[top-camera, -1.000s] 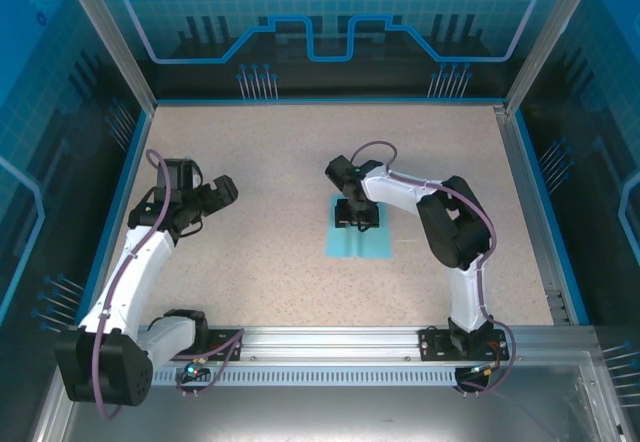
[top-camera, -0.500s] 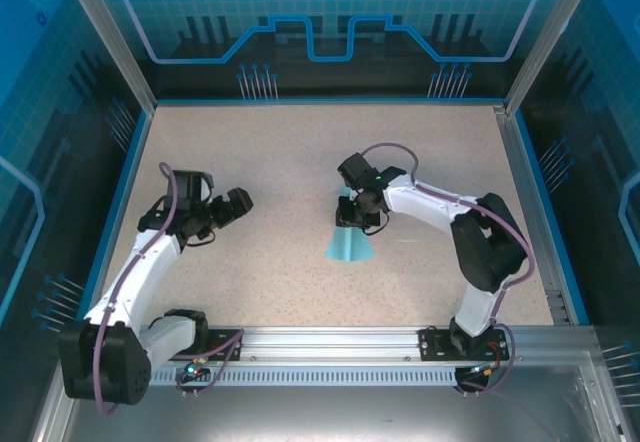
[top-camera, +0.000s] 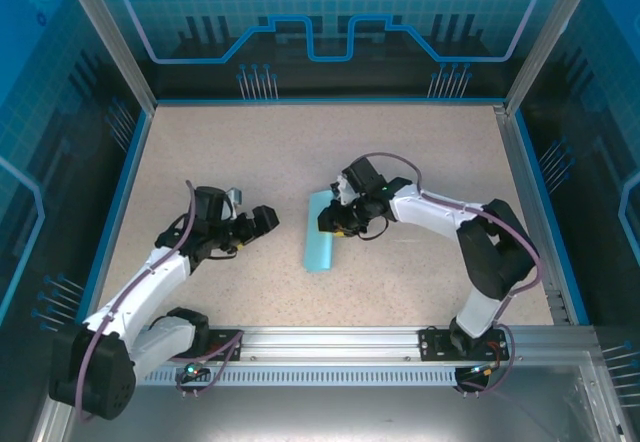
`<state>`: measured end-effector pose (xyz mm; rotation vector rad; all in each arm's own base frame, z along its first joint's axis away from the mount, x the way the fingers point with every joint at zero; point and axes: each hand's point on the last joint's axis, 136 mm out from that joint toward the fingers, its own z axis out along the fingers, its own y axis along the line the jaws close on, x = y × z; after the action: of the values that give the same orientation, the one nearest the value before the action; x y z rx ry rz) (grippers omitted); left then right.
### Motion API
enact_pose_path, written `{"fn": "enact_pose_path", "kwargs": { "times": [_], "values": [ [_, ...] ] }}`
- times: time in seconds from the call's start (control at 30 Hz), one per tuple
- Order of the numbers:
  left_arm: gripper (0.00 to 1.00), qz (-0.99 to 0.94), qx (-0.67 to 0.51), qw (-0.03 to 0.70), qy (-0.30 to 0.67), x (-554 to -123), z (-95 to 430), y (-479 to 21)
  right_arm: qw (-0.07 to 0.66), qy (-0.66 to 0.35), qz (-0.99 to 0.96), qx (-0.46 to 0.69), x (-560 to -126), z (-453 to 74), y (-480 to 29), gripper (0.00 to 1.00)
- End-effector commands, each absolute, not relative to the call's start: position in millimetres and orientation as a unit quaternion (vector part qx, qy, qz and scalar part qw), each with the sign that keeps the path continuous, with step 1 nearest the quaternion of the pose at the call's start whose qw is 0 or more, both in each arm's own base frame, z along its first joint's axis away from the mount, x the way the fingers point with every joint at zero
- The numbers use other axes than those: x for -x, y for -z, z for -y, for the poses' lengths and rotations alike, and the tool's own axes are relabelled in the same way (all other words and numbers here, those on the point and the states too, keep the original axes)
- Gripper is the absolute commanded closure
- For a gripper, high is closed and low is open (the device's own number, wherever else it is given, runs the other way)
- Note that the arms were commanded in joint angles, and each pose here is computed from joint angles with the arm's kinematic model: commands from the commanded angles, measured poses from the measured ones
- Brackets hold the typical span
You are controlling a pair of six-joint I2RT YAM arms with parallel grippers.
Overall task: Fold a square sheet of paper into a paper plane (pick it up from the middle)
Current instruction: Fold the square sheet of paper in half at the center of the table.
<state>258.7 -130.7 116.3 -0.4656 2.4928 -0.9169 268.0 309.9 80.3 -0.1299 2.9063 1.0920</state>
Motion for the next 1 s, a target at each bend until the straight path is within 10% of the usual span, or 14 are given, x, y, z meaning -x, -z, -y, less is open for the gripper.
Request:
{"fn": "enact_pose_path", "kwargs": {
  "times": [0.0, 0.43, 0.97],
  "values": [
    [0.02, -0.896, 0.158, 0.21, 0.358, -259, 146, -113, -0.011, -0.305, -0.951, 0.047, -263, -295, -47, 0.66],
    [0.02, -0.905, 0.133, 0.189, 0.356, -255, 160, -105, 0.022, -0.175, -0.983, 0.041, -276, -264, -22, 0.39],
    [0.04, -0.903, 0.109, 0.208, 0.359, -258, 164, -107, -0.015, -0.185, -0.98, 0.079, -259, -266, 4, 0.43]
  ]
}}
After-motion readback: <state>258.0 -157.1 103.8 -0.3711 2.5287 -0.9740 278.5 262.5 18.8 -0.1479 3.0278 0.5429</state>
